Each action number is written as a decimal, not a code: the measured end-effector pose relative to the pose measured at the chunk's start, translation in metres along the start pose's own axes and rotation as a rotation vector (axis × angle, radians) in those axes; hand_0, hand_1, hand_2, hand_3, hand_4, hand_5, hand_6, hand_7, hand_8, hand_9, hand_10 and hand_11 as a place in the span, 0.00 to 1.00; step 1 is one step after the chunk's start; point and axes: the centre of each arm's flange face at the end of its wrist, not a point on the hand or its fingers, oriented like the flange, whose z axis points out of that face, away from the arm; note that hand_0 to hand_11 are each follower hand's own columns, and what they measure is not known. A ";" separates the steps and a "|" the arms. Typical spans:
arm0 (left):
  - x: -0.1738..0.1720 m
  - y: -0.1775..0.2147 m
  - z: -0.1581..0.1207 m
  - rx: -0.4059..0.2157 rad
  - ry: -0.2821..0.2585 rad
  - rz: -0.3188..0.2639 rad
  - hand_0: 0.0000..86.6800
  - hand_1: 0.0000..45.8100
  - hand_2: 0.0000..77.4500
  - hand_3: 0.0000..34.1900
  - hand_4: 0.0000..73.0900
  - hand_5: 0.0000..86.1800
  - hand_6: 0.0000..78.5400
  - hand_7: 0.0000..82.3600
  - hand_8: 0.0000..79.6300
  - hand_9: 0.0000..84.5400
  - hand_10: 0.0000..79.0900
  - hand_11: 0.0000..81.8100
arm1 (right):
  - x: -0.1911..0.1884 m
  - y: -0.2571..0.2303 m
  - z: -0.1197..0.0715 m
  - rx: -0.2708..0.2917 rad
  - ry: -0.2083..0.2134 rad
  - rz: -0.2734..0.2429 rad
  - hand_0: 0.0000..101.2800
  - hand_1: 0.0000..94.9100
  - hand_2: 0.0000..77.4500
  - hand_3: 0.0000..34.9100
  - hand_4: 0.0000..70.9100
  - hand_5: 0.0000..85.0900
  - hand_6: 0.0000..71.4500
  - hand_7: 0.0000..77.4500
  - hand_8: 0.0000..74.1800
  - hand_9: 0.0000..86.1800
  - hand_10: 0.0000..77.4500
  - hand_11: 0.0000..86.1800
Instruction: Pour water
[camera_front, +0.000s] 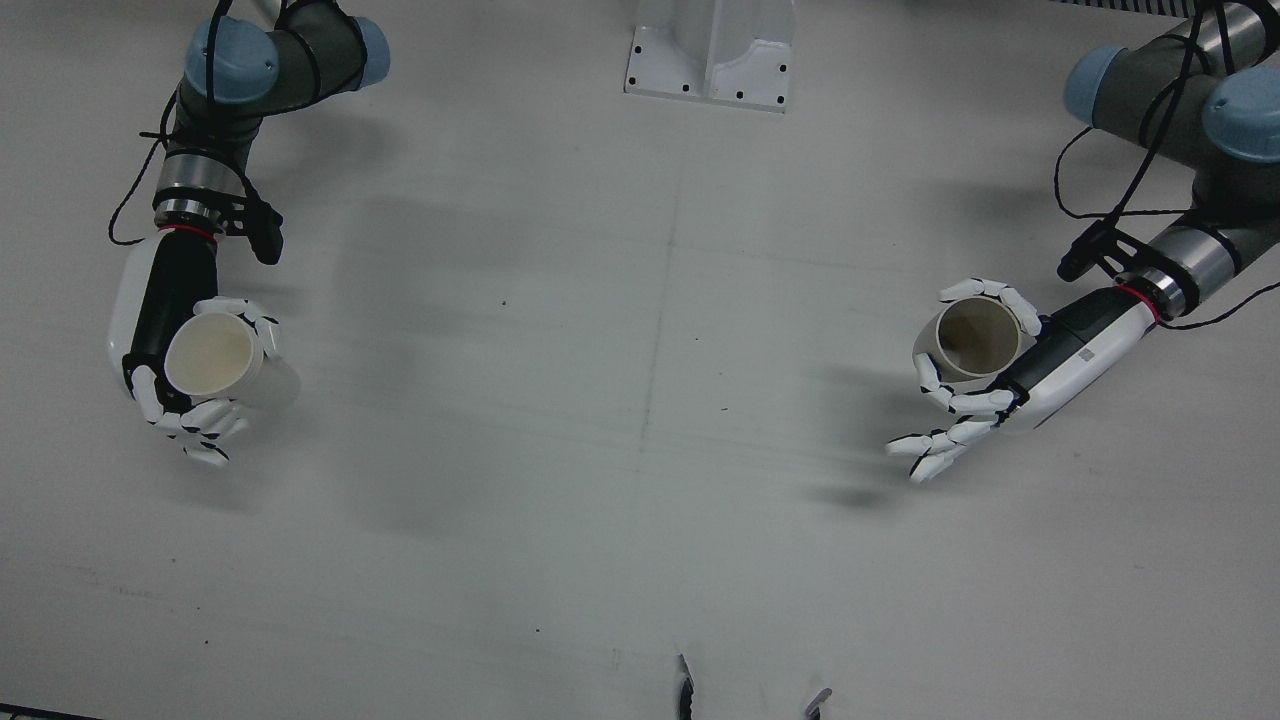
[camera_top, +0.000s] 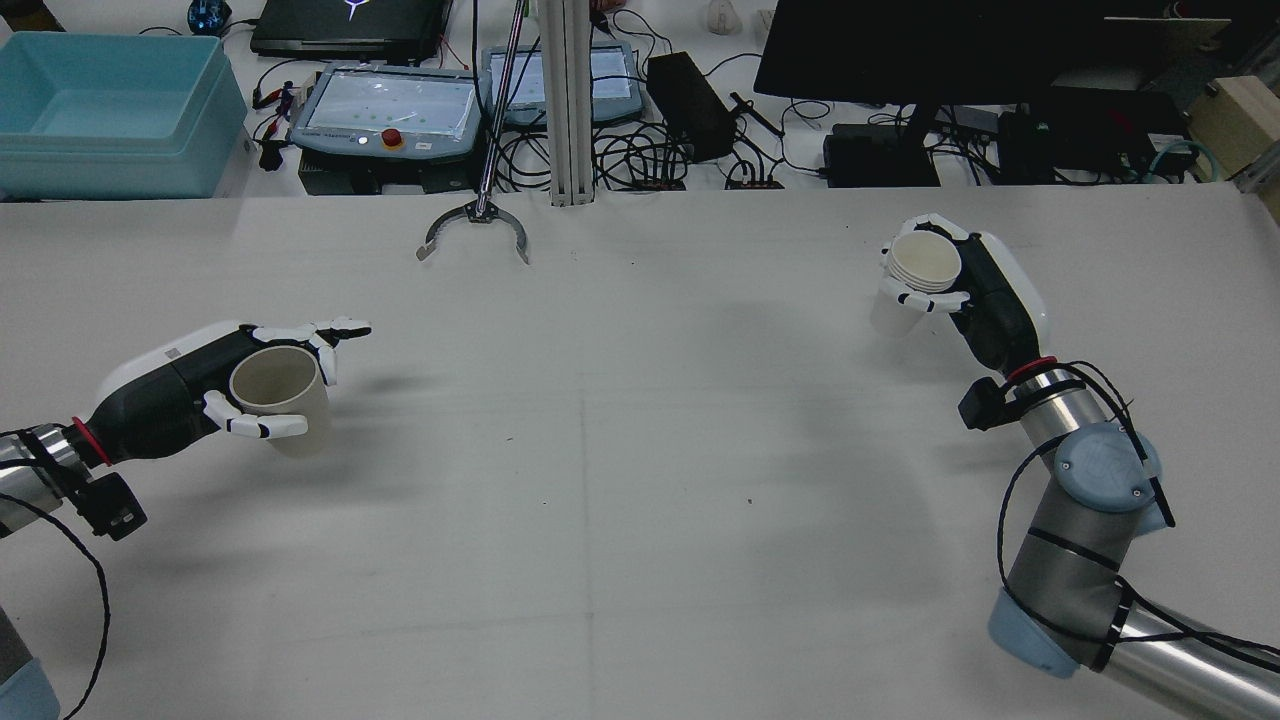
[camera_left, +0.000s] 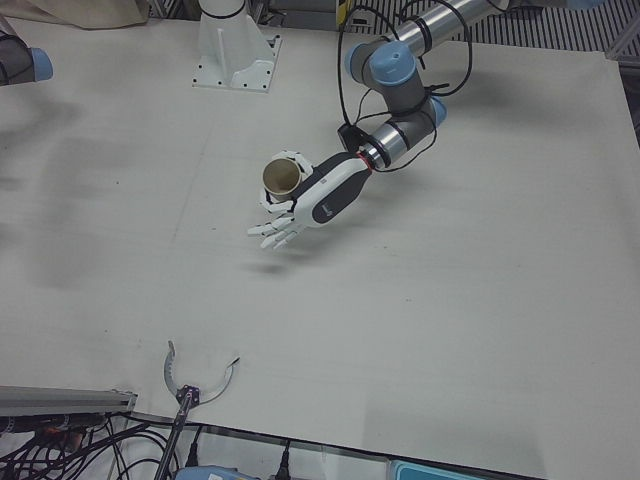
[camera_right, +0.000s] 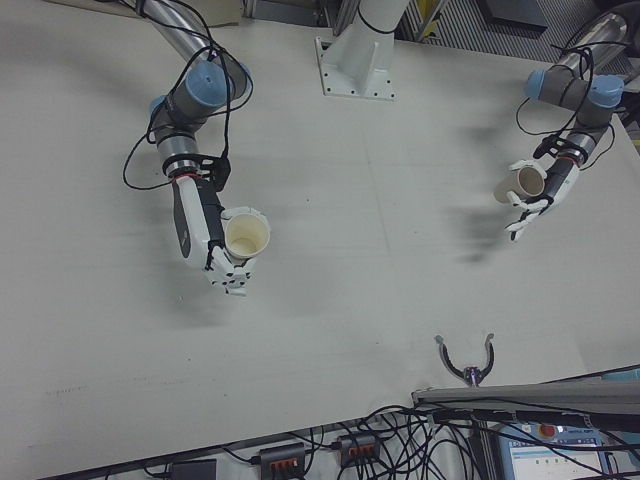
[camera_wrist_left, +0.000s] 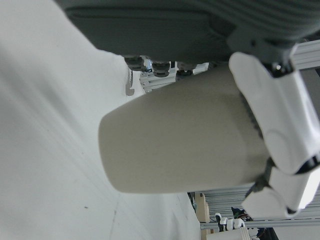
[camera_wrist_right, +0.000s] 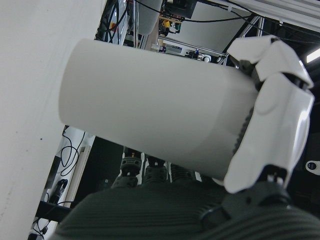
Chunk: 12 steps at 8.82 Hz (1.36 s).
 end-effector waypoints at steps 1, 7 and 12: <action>0.005 0.029 0.034 -0.029 -0.009 0.005 0.53 0.19 0.49 0.00 0.57 0.53 0.16 0.23 0.05 0.05 0.02 0.04 | -0.024 0.011 0.004 0.003 -0.002 -0.015 0.52 0.18 0.49 0.00 0.14 0.71 0.58 0.74 0.46 0.57 0.25 0.34; -0.031 0.204 0.162 -0.197 -0.085 0.064 0.49 0.19 0.49 0.00 0.57 0.53 0.26 0.41 0.16 0.12 0.08 0.09 | -0.066 0.104 -0.003 -0.111 -0.028 -0.083 0.53 0.17 0.51 0.00 0.08 0.73 0.51 0.69 0.40 0.49 0.19 0.28; -0.057 0.245 0.172 -0.229 -0.125 0.065 0.47 0.18 0.49 0.00 0.59 0.53 0.37 0.83 0.32 0.39 0.28 0.38 | -0.098 0.229 -0.020 -0.225 -0.112 -0.364 0.53 0.17 0.51 0.00 0.08 0.74 0.50 0.70 0.38 0.49 0.18 0.27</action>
